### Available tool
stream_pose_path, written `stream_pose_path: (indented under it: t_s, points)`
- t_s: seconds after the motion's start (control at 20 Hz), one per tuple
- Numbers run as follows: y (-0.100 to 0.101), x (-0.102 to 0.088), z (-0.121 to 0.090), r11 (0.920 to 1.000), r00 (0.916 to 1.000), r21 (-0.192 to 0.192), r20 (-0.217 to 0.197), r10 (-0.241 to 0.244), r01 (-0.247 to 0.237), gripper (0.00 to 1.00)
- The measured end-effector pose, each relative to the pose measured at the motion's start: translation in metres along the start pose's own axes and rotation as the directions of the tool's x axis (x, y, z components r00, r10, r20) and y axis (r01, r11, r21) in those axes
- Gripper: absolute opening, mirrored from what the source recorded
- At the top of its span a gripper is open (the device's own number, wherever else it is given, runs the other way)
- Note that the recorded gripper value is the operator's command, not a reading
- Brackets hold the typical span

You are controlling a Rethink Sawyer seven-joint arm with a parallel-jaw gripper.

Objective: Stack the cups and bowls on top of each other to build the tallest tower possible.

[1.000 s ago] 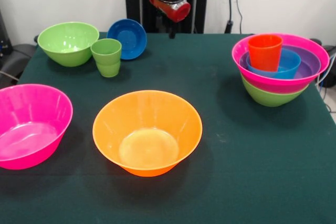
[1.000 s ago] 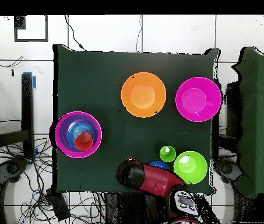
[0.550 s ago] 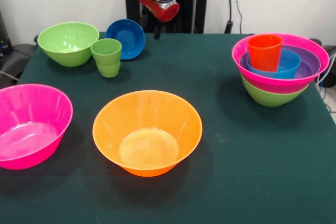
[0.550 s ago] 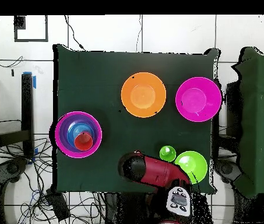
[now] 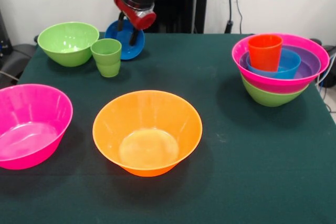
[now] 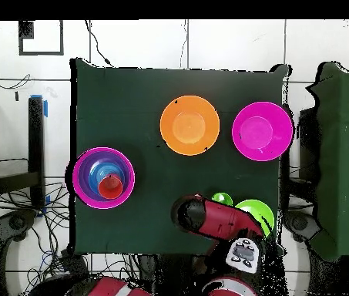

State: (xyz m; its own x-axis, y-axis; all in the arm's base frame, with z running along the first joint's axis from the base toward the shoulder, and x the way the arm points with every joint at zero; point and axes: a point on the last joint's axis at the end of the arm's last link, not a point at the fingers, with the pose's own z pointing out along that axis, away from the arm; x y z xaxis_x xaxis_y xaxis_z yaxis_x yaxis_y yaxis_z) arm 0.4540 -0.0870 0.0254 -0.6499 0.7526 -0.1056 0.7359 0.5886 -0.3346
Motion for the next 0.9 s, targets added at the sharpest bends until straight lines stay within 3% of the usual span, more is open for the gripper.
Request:
stream_pose_path:
  t_s: [0.4, 0.65, 0.9]
  points:
    - [-0.017, 0.0, 0.015, 0.9987, 0.9999, 0.051, -0.008, 0.008, -0.007, 1.0]
    - [-0.024, 0.003, 0.007, 0.9982, 0.9997, 0.058, -0.017, 0.019, -0.018, 1.0]
    - [-0.033, 0.014, -0.015, 0.9968, 0.9978, 0.074, -0.057, 0.035, -0.03, 1.0]
